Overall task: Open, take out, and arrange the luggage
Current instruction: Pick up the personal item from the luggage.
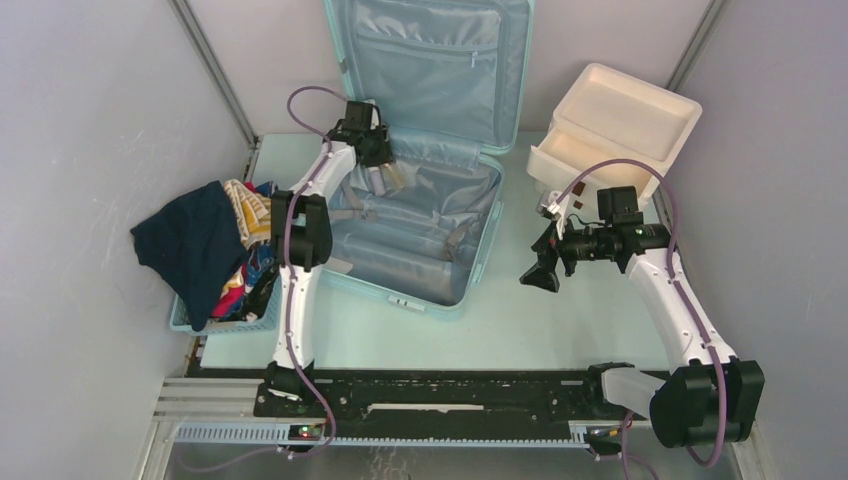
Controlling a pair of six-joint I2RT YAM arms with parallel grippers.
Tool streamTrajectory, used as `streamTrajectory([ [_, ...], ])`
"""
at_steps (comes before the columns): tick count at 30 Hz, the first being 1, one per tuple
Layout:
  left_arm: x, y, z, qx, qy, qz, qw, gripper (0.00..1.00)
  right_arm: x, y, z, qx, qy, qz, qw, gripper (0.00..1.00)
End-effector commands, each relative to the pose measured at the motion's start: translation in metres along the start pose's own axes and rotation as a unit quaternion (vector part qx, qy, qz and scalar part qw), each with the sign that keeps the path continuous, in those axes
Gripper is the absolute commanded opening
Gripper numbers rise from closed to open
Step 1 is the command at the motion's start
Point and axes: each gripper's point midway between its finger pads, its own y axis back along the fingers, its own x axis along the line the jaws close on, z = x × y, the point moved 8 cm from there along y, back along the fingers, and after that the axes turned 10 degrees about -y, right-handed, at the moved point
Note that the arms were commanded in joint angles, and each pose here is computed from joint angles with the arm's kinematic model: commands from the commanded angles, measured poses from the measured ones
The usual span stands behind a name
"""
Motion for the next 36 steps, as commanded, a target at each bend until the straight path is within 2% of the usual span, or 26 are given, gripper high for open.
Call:
streamTrajectory([
  [1,-0.023,0.032,0.030,-0.047,0.002,-0.057,0.997,0.04,0.005,0.004,0.005,-0.007,0.023,-0.001,1.000,1.00],
  [3,-0.028,0.048,0.038,-0.066,0.010,-0.071,0.995,0.00,0.005,0.004,0.005,-0.007,0.023,-0.001,1.000,1.00],
  [10,-0.039,0.077,0.038,-0.092,0.038,-0.113,0.989,0.00,0.006,0.003,0.005,-0.007,0.024,0.003,1.000,1.00],
  [21,-0.040,0.088,0.012,-0.082,0.049,-0.140,0.986,0.00,0.007,0.001,0.005,-0.007,0.023,0.011,1.000,1.00],
  [36,-0.048,0.167,-0.025,-0.133,0.068,-0.199,0.968,0.00,0.027,-0.033,0.004,0.027,0.032,0.095,0.995,1.00],
])
